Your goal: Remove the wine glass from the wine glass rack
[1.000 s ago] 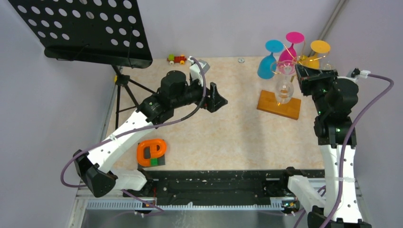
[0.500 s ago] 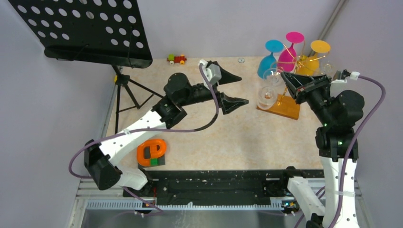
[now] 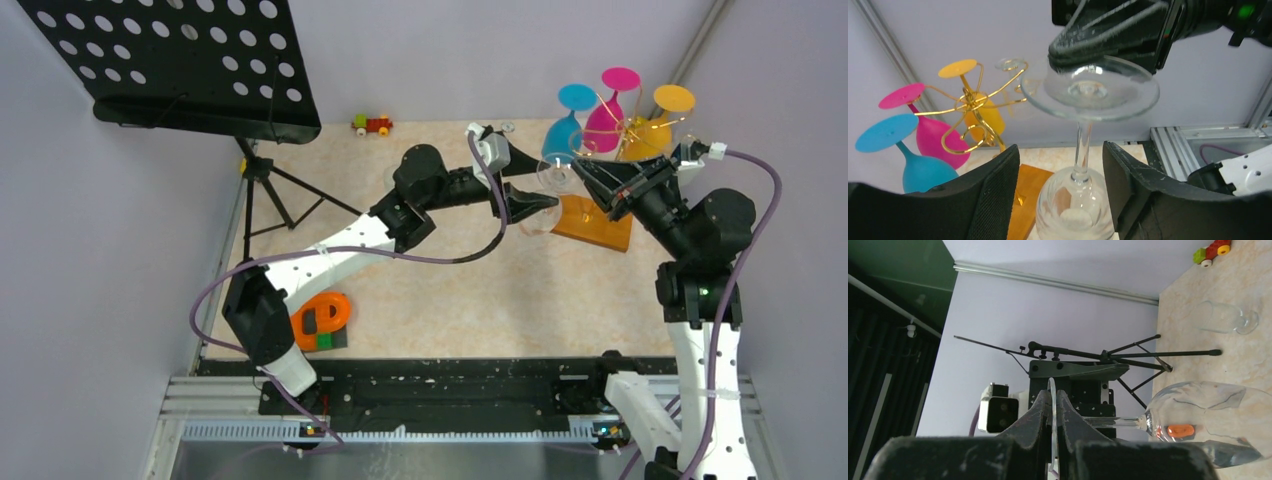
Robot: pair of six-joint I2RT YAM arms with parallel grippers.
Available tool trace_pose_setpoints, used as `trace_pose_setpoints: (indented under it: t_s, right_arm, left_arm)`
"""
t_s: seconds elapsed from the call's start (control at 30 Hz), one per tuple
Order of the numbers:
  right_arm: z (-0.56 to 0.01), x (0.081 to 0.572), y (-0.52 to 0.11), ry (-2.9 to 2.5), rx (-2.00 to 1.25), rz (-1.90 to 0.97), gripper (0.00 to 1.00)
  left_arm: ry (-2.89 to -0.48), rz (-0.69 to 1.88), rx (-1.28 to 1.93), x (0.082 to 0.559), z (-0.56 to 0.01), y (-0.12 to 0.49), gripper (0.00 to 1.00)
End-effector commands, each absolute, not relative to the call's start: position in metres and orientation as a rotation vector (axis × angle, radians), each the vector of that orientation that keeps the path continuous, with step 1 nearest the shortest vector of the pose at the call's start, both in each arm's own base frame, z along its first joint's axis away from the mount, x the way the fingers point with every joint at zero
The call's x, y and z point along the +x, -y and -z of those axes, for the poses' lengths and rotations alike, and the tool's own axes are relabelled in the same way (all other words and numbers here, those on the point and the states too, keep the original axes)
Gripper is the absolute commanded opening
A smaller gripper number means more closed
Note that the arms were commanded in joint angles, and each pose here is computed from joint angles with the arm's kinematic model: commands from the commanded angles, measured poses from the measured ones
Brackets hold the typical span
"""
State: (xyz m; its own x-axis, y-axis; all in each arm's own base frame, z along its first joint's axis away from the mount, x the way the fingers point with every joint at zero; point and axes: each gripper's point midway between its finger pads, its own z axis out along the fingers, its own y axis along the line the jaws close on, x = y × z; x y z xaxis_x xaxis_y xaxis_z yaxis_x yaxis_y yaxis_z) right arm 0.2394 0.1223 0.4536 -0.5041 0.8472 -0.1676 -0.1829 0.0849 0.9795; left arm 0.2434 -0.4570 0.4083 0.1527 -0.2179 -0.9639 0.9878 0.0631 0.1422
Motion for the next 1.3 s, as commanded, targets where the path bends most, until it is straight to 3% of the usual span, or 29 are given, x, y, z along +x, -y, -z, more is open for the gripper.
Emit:
trace_pose_setpoints:
  t_s: [0.0, 0.33, 0.43, 0.5, 0.57, 0.6, 0.67, 0.73, 0.8, 1.27]
  right_arm:
    - [-0.474, 0.226, -0.128, -1.466, 0.571, -1.608, 0.00]
    - [-0.470, 0.231, -0.129, -1.460, 0.572, -1.643, 0.00]
    - [-0.472, 0.231, -0.128, -1.438, 0.569, -1.658, 0.00]
    - [-0.472, 0.232, -0.129, -1.439, 0.566, -1.657, 0.00]
    - [-0.472, 0.233, -0.128, -1.438, 0.564, -1.652, 0.00]
    - [-0.471, 0.235, -0.128, -1.439, 0.562, -1.645, 0.05]
    - [-0.472, 0.236, -0.127, -1.440, 0.548, -1.616, 0.43]
    - [-0.471, 0.239, -0.123, -1.447, 0.553, -1.556, 0.73]
    - [-0.471, 0.240, -0.120, -1.437, 0.533, -1.509, 0.84]
    - [-0.466, 0.222, -0.108, -1.312, 0.336, -1.269, 0.99]
  left_arm:
    - [-0.859, 1.222, 0.996, 0.233, -0.455, 0.456, 0.62]
    - [-0.901, 1.309, 1.057, 0.225, -0.439, 0.473, 0.37]
    - [-0.902, 1.353, 1.057, 0.221, -0.437, 0.475, 0.21]
    - [-0.898, 1.382, 1.053, 0.218, -0.438, 0.476, 0.02]
    - [-0.900, 1.392, 1.038, 0.218, -0.440, 0.474, 0.00]
    - [-0.899, 1.391, 1.032, 0.218, -0.443, 0.473, 0.00]
    - [-0.903, 1.389, 1.006, 0.219, -0.449, 0.470, 0.00]
    - [-0.917, 1.374, 0.959, 0.222, -0.458, 0.465, 0.00]
    - [-0.944, 1.341, 0.891, 0.230, -0.468, 0.458, 0.00]
    - [-0.985, 1.185, 0.058, 0.306, -0.567, 0.370, 0.00]
